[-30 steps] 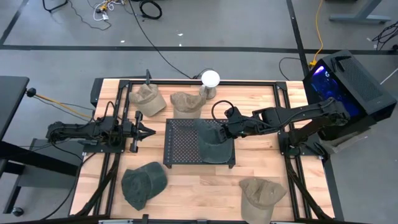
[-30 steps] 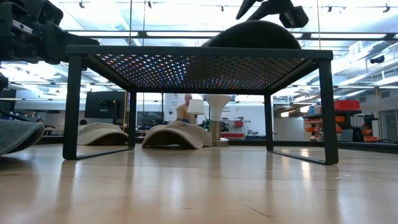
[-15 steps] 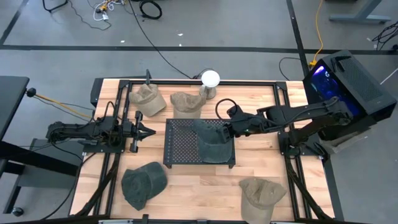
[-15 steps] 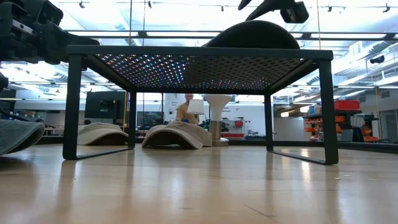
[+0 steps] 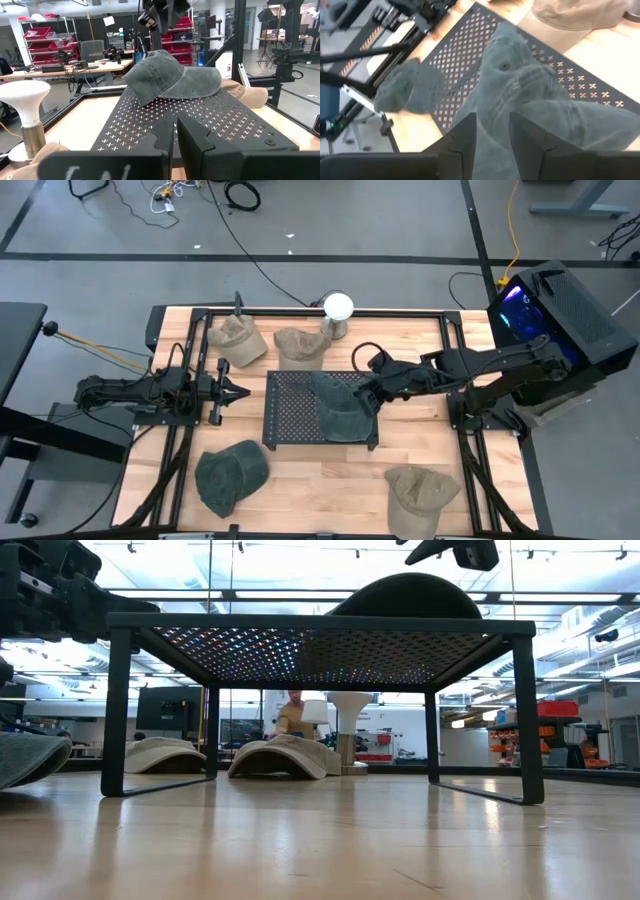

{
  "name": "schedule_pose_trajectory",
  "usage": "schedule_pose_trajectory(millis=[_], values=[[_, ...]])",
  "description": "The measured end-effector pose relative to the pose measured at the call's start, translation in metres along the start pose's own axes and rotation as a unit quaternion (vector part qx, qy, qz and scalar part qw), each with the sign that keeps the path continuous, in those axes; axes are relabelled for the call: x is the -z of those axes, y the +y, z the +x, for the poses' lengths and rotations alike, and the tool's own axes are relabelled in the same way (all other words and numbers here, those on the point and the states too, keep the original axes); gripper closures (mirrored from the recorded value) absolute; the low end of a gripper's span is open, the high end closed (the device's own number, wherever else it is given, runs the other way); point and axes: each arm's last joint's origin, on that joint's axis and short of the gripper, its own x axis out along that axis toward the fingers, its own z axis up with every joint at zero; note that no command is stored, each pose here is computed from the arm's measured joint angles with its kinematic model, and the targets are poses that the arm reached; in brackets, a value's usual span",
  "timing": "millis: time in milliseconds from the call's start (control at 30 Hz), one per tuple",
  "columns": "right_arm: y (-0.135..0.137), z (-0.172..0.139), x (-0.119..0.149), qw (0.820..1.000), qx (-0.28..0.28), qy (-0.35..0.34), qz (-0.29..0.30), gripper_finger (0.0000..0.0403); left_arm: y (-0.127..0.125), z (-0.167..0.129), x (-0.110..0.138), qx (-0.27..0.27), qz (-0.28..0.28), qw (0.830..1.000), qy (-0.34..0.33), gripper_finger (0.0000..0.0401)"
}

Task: Pick & Place hat
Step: Put the bottom brown cap on the shelf

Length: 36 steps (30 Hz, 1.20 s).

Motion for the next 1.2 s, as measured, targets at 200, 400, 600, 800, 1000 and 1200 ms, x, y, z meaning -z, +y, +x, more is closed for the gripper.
schedule_pose_trajectory(millis=[200, 400, 600, 800, 1000, 1200], values=[[0.006, -0.003, 0.009, 0.999, -0.01, 0.01, -0.044, 0.0287, 0.0, 0.0, 0.0, 0.0, 0.0, 1.0, 0.0, 0.0371], [0.011, -0.006, 0.021, 0.997, -0.007, 0.026, -0.073, 0.0288, 0.0, 0.0, 0.0, 0.0, 0.0, 1.0, 0.0, 0.0371], [0.019, -0.01, 0.033, 0.993, -0.022, 0.039, -0.112, 0.0287, 0.0, 0.0, 0.0, 0.0, 0.0, 1.0, 0.0, 0.0371], [0.026, -0.015, 0.045, 0.987, -0.039, 0.049, -0.147, 0.0287, 0.0, 0.0, 0.0, 0.0, 0.0, 1.0, 0.0, 0.0371], [0.031, -0.019, 0.054, 0.983, -0.052, 0.056, -0.169, 0.0287, 0.0, 0.0, 0.0, 0.0, 0.0, 1.0, 0.0, 0.0371], [0.034, -0.022, 0.06, 0.98, -0.061, 0.062, -0.178, 0.0286, 0.0, 0.0, 0.0, 0.0, 0.0, 1.0, 0.0, 0.0371]])
